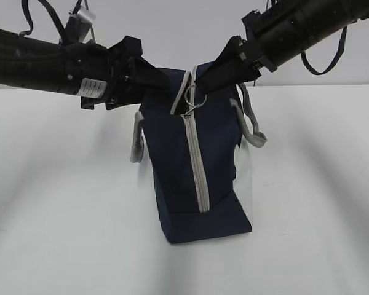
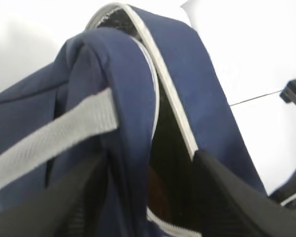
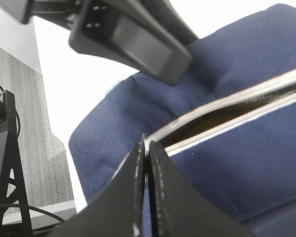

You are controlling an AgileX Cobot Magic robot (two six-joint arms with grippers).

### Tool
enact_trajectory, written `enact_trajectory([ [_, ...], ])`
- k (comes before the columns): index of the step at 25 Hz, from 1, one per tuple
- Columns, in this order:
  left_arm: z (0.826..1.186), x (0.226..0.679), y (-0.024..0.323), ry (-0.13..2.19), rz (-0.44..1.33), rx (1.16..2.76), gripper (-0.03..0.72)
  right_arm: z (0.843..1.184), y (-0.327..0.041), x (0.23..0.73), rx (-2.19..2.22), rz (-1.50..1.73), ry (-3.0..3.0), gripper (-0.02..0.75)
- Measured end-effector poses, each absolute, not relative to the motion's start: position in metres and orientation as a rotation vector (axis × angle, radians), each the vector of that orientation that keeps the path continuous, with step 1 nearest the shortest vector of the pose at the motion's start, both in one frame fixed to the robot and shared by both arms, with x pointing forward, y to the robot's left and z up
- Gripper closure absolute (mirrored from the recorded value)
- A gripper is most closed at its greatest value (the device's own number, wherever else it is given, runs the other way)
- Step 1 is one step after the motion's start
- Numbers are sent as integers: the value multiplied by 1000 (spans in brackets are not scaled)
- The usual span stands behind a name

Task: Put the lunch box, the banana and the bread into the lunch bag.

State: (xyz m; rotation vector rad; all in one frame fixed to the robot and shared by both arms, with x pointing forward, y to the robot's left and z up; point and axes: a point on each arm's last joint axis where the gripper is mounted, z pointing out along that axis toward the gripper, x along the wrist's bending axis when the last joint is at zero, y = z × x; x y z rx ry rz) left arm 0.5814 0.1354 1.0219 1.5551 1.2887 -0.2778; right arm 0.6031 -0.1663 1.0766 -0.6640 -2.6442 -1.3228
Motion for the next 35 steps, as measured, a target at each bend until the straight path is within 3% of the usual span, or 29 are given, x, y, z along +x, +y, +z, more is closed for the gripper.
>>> enact_trajectory([
  [12,1015,604,118,1298,-334,1487,669,1078,-166,603,-660,-1342,-2637,754],
  [18,1021,609,118,1341,-379,1347,683,1078,-166,603,-660,-1342,-2637,754],
  [26,1016,609,114,1331,-431,1339,683,1078,-166,603,-660,-1342,-2637,754],
  [29,1015,607,113,1301,-436,1379,621,1078,-166,603,-660,-1342,-2637,754],
  [34,1019,600,113,1190,-393,1513,168,1078,-166,603,-660,-1342,-2637,754],
  [35,1022,597,113,1170,-382,1540,112,1078,-166,603,-660,-1342,-2637,754],
])
